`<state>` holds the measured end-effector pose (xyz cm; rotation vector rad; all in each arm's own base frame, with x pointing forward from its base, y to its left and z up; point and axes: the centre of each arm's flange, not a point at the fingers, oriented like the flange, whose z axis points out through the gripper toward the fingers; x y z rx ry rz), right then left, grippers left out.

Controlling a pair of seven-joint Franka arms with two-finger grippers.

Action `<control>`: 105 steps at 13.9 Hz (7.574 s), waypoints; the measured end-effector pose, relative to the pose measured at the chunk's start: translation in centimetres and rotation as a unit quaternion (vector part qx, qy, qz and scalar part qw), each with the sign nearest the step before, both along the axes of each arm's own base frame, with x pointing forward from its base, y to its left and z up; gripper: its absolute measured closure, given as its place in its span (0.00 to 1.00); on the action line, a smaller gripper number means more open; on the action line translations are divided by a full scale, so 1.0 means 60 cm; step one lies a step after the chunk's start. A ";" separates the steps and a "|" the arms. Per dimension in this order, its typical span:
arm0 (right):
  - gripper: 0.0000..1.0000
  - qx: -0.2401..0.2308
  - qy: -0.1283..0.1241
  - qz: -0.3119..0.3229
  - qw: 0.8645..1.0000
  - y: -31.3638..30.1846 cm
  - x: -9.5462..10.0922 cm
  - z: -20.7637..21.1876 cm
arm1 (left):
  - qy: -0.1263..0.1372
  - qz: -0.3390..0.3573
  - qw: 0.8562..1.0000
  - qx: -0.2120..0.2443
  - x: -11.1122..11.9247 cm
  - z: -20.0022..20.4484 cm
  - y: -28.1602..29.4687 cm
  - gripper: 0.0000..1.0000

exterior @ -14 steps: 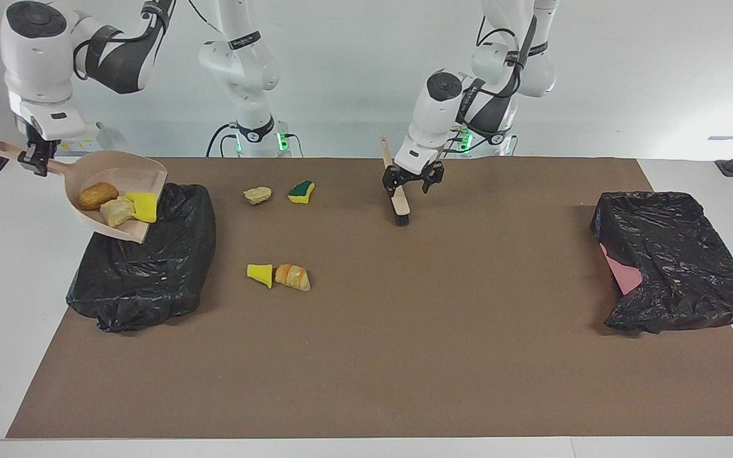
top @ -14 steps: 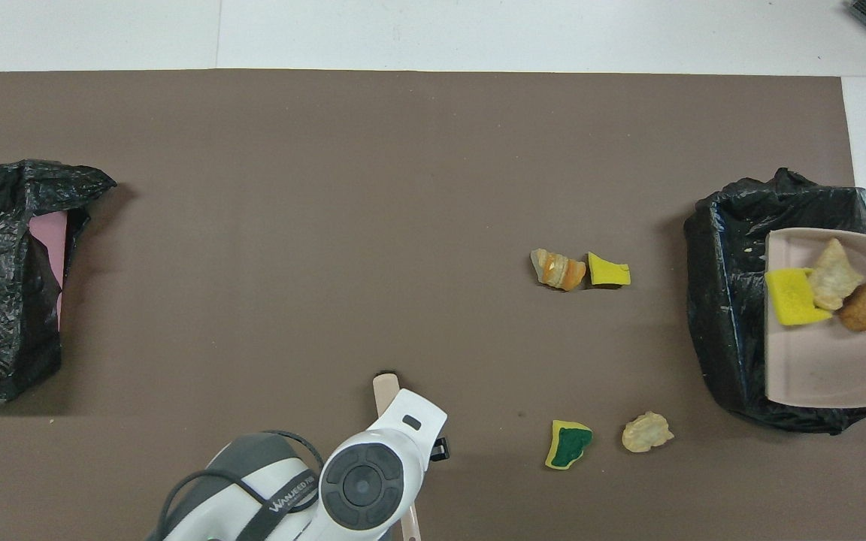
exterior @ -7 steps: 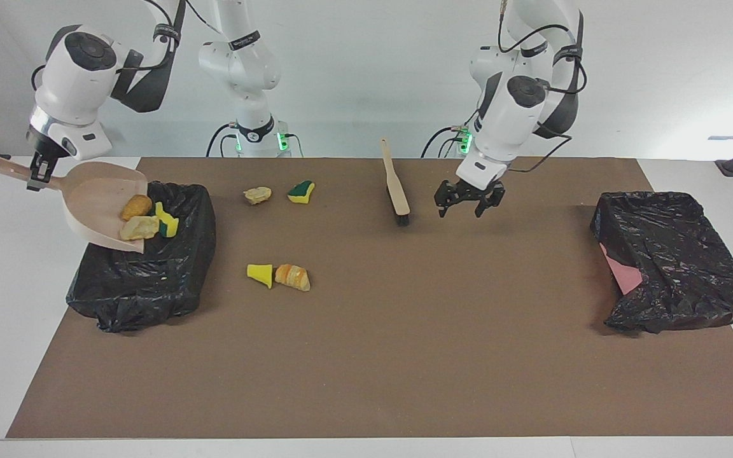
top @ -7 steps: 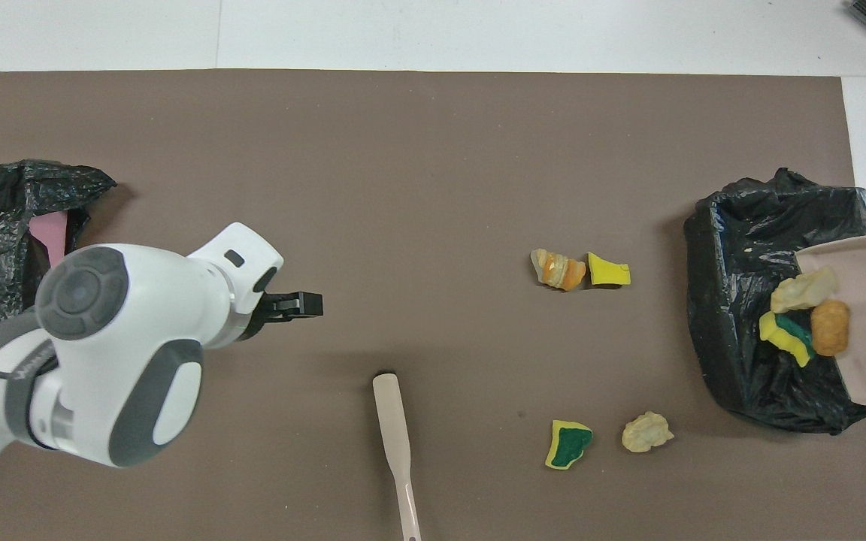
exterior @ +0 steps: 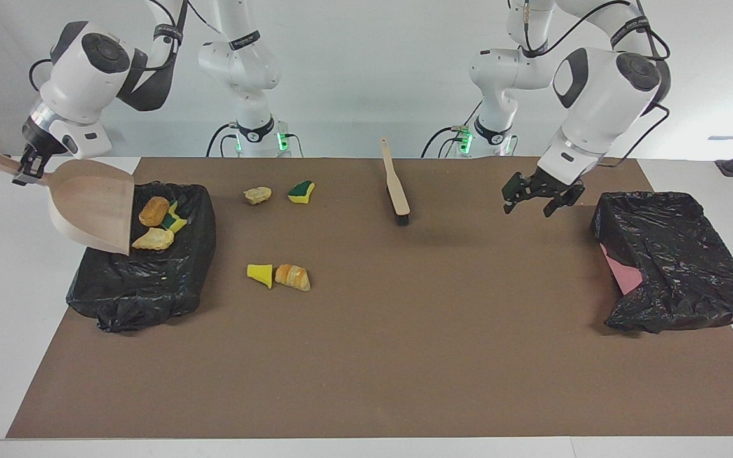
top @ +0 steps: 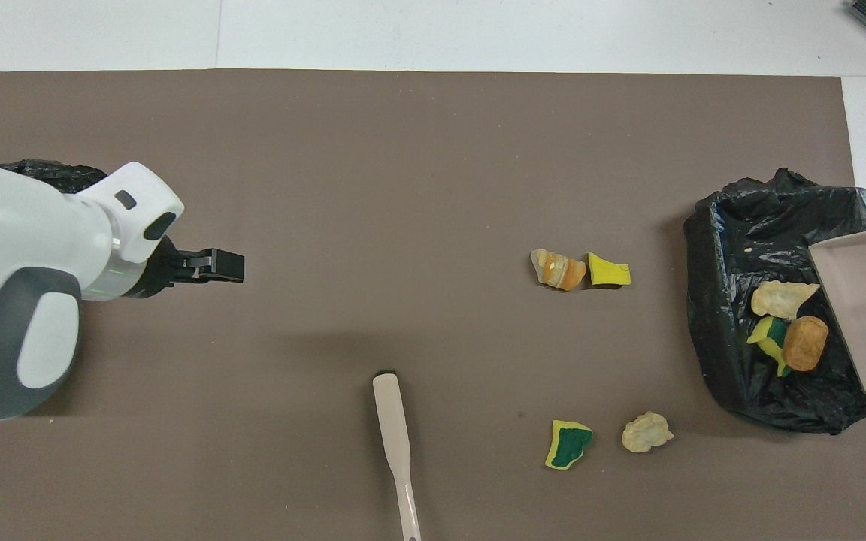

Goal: Sweep and dump trash in bin

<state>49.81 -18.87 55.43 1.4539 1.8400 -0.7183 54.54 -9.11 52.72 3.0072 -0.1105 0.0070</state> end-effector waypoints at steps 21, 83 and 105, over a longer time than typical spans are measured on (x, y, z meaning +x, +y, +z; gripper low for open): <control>0.68 0.246 -0.213 -0.480 0.815 0.522 0.111 -0.001 | 0.015 -0.042 0.997 0.070 -0.014 0.157 0.080 0.00; 0.74 0.253 -0.173 -0.696 0.649 1.030 -0.427 -0.358 | -0.010 -0.069 0.996 0.054 0.027 0.038 -0.205 0.00; 0.74 -0.016 -0.352 -0.756 0.552 0.744 -0.368 -0.252 | 0.030 -0.003 0.999 0.042 -0.101 -0.281 -0.496 0.42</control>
